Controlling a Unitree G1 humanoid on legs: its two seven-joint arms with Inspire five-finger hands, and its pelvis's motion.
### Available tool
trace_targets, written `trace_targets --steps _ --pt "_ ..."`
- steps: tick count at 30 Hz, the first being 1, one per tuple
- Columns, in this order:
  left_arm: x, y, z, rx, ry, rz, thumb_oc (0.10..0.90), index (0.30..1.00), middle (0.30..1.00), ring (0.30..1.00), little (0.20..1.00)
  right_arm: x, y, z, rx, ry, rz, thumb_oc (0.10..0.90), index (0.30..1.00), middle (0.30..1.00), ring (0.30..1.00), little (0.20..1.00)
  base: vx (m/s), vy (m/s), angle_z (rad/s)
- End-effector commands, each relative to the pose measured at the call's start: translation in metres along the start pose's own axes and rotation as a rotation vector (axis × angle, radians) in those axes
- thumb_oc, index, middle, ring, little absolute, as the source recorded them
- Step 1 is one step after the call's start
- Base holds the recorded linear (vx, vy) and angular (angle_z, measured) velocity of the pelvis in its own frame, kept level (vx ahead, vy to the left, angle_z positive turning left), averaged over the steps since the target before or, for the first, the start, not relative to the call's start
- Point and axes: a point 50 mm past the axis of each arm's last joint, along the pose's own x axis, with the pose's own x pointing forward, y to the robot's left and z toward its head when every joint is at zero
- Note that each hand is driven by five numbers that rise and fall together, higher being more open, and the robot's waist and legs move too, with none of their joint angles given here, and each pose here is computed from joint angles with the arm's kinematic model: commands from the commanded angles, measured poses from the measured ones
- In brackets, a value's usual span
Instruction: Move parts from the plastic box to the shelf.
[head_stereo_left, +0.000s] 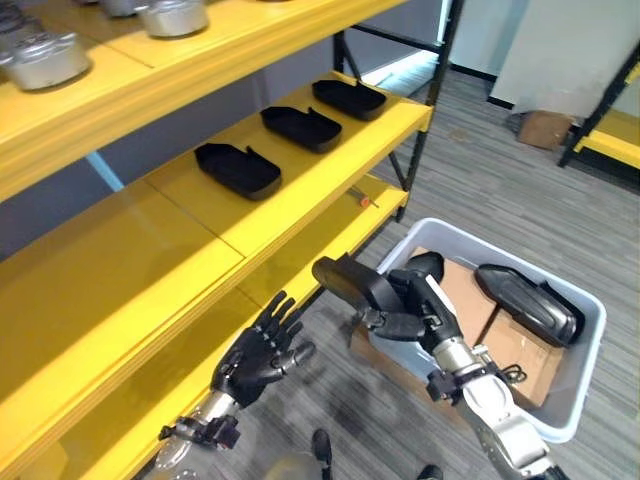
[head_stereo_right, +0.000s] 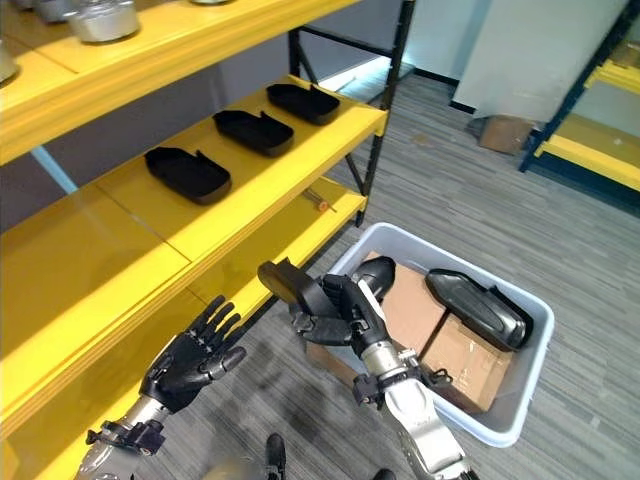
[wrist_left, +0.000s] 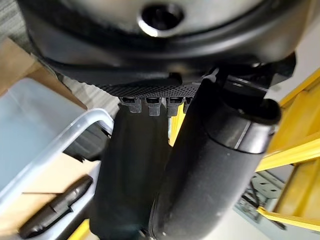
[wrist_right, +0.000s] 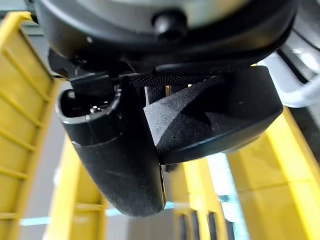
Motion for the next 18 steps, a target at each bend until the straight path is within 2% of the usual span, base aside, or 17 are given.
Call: trace_targets --steps 1,5,8,16,18 --pt "0.021 -0.027 0.036 0.049 -0.195 -0.177 0.900 1.000 1.000 1.000 1.000 0.012 -0.011 0.069 0.001 -0.406 -0.003 0.400 0.300 0.300 0.300 0.300 0.05 0.016 0.69" --pt "0.027 -0.035 0.039 0.064 -0.224 -0.172 0.900 1.000 1.000 1.000 1.000 0.013 -0.013 0.078 -0.078 -0.447 -0.010 0.400 0.300 0.300 0.300 0.300 0.06 -0.005 0.21" --pt "0.035 -0.039 0.043 0.081 -0.282 -0.158 0.900 1.000 1.000 1.000 1.000 0.009 -0.006 0.089 -0.183 -0.538 0.031 0.400 0.300 0.300 0.300 0.300 0.02 -0.079 0.77" --pt "0.027 -0.036 0.049 0.170 -0.321 -0.110 0.900 1.000 1.000 1.000 1.000 0.006 0.000 0.096 -0.221 -0.600 0.082 0.400 0.300 0.300 0.300 0.300 0.04 -0.055 0.14" --pt "0.033 -0.040 0.051 0.201 -0.328 -0.120 0.900 1.000 1.000 1.000 1.000 0.010 0.001 0.095 -0.232 -0.596 0.056 0.400 0.300 0.300 0.300 0.300 -0.01 0.102 1.01"
